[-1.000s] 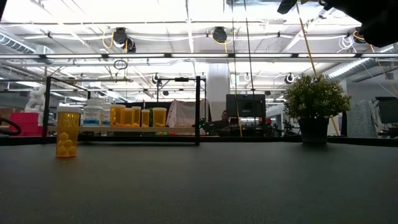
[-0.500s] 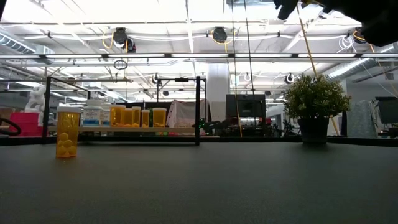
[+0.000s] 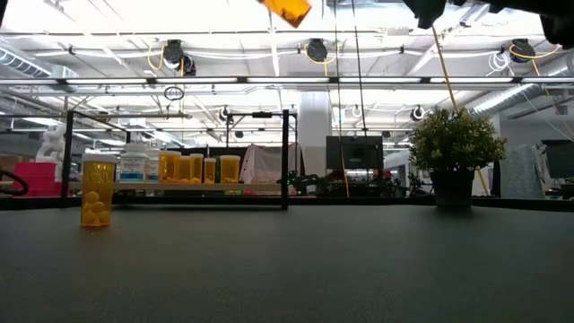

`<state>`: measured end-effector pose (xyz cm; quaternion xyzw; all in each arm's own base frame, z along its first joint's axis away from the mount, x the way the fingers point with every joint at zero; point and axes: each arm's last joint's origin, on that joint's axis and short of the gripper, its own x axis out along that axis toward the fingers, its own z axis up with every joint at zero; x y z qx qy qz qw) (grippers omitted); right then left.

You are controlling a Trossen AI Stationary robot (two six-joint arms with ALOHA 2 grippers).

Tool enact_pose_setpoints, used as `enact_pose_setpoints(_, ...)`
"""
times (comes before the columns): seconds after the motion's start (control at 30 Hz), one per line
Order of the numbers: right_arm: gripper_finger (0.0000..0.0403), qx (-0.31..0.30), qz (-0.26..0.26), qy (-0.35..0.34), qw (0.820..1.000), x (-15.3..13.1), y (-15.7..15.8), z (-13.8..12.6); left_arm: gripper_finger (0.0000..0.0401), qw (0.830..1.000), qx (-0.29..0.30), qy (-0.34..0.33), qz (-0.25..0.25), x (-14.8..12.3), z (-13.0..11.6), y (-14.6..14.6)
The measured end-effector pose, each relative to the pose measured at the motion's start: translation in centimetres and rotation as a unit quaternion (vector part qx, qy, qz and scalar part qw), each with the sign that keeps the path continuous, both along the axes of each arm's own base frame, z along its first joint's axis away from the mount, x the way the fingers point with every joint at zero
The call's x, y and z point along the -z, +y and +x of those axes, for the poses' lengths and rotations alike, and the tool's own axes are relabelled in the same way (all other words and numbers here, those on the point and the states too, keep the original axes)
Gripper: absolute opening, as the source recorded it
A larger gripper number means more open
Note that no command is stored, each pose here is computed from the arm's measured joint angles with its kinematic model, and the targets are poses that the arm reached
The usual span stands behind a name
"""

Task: Pick and place medicine bottles onto shelf by color
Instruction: Put the large orange pill bottle on the shelf aligned with the other large orange pill bottle on the shelf

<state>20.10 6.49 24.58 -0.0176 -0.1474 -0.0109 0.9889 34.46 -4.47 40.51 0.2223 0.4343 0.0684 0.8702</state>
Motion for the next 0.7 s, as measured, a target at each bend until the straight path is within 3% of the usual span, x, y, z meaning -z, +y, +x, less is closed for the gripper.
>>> enact_pose_setpoints(0.17, 0.0329, -0.003, -0.009, 0.013, 1.0, 0.2, 0.3, -0.1, 0.0227, 0.998, -0.049, 0.028, 0.002, -0.2, -0.9, 3.3)
enact_pose_setpoints(0.33, 0.0329, -0.004, -0.012, 0.022, 1.0, 0.4, 0.4, 0.0, 0.0218, 0.994, -0.092, 0.061, 0.001, -0.2, -1.8, 7.5)
enact_pose_setpoints(0.7, 0.0329, -0.004, -0.017, 0.033, 0.999, 0.6, 0.4, 0.0, 0.0228, 0.985, -0.132, 0.091, -0.071, 0.4, -3.8, 15.9)
